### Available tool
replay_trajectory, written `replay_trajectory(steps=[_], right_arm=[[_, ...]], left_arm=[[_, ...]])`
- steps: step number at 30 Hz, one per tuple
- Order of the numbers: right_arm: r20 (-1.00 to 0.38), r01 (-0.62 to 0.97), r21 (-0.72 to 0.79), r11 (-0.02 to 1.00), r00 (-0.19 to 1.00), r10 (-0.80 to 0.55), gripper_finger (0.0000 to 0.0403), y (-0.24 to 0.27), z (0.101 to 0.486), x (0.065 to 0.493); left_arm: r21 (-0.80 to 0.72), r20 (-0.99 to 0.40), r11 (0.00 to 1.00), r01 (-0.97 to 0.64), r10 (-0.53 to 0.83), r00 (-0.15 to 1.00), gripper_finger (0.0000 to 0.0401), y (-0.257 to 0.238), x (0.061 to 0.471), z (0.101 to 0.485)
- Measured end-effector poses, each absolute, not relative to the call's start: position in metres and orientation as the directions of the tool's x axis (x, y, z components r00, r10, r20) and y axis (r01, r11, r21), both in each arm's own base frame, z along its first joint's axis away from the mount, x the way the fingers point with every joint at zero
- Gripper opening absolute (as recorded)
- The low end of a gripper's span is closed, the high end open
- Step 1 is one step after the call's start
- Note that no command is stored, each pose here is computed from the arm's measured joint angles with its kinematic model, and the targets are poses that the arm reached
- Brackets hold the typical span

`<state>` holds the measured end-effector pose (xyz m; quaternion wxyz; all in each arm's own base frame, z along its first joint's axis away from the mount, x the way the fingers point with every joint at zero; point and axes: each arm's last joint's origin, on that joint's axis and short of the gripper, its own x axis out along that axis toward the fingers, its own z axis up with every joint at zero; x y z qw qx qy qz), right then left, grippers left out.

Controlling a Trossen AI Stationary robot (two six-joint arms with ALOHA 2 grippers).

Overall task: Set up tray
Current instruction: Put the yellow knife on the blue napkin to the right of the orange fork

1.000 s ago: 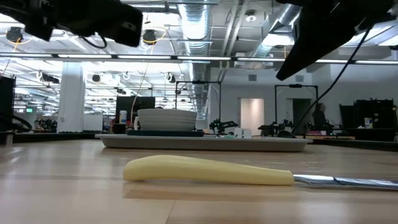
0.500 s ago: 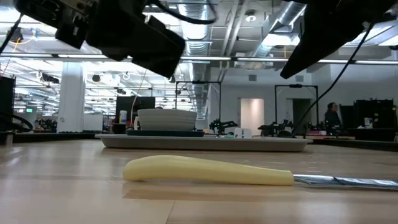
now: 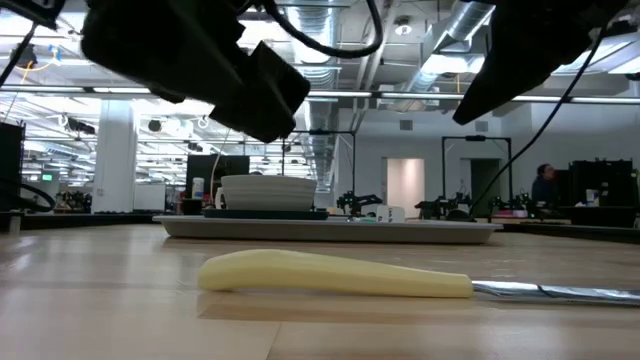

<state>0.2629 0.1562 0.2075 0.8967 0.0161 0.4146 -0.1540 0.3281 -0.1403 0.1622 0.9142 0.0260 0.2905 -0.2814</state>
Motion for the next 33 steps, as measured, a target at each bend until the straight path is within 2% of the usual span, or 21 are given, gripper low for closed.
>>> replay_trajectory(steps=[6,13,20,24,28,33], right_arm=[[-0.75,0.289,-0.103,0.952,0.606,-0.265,0.0,0.156,0.207,0.263],[-0.75,0.292,-0.104,0.951,0.605,-0.268,0.0,0.155,0.207,0.263],[-0.75,0.292,-0.105,0.951,0.605,-0.268,0.0,0.155,0.207,0.263],[-0.752,0.292,-0.109,0.95,0.602,-0.271,0.0,0.155,0.207,0.263],[-0.755,0.292,-0.116,0.949,0.595,-0.275,0.0,0.154,0.207,0.262],[-0.755,0.292,-0.116,0.949,0.595,-0.275,0.0,0.154,0.207,0.262]], left_arm=[[-0.054,-0.584,0.892,0.449,-0.393,0.71,0.0191,-0.15,0.322,0.159],[0.039,-0.569,0.934,0.356,-0.272,0.776,0.0199,-0.155,0.321,0.161],[-0.023,-0.521,0.955,0.294,-0.263,0.812,0.0199,-0.156,0.327,0.163],[-0.032,-0.563,0.955,0.294,-0.26,0.784,0.0199,-0.166,0.339,0.16],[-0.02,-0.688,0.959,0.282,-0.217,0.692,0.0199,-0.174,0.353,0.152],[-0.014,-0.748,0.97,0.242,-0.171,0.641,0.0199,-0.177,0.362,0.156]])
